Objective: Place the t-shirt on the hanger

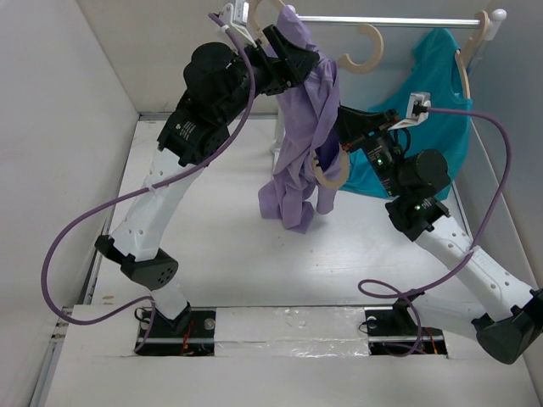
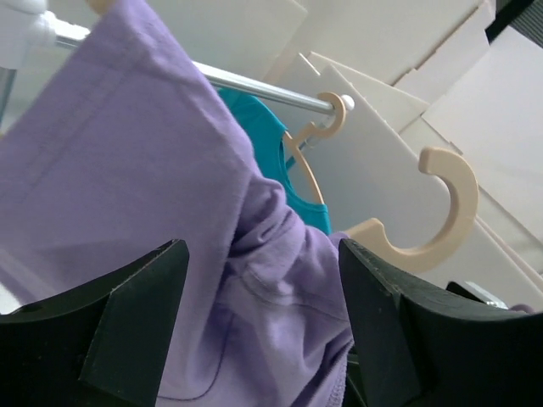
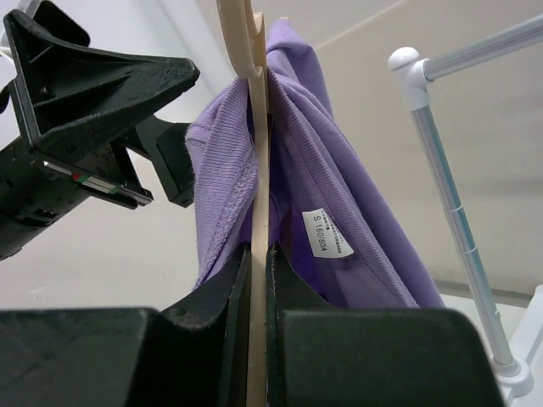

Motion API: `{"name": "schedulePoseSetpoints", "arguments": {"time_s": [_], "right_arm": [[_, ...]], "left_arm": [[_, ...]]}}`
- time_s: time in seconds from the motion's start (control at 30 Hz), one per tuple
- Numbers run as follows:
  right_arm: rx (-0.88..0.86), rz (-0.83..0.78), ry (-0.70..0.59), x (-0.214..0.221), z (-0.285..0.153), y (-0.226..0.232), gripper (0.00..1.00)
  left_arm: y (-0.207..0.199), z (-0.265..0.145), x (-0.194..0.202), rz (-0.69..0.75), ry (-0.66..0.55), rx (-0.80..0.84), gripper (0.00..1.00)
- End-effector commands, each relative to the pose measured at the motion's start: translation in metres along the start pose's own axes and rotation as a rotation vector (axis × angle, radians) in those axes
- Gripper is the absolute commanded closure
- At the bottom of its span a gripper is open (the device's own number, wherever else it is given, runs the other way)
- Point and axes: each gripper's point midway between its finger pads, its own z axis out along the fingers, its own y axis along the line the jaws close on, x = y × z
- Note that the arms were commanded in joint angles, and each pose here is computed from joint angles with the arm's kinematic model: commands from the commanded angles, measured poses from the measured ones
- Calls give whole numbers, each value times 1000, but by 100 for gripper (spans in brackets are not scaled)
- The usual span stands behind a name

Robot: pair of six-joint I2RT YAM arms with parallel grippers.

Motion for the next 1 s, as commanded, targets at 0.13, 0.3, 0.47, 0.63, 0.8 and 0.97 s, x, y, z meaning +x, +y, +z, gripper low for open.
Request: {"name": "schedulePoseSetpoints", "arguments": {"time_s": [0.13, 0.3, 0.47, 0.63, 0.8, 0.97], "right_arm": [[-105, -7, -86, -36, 8, 44, 100], [-98, -28, -54, -25, 8, 48, 100], [-124, -77, -32, -19, 14, 65, 100], [-116, -134, 22, 1, 23, 69, 100], [-87, -169, 96, 25, 22, 66, 100], [-73, -139, 159, 30, 5, 63, 99]], "left_arm": [[-9, 7, -24, -45, -72, 55, 29], [1, 16, -9, -56, -41, 39, 29], [22, 23, -11, -72, -66, -25, 31], [26, 27, -5, -64, -63, -17, 69], [31, 22, 2, -47, -55, -20, 100], [43, 1, -13, -149, -68, 43, 100]]}}
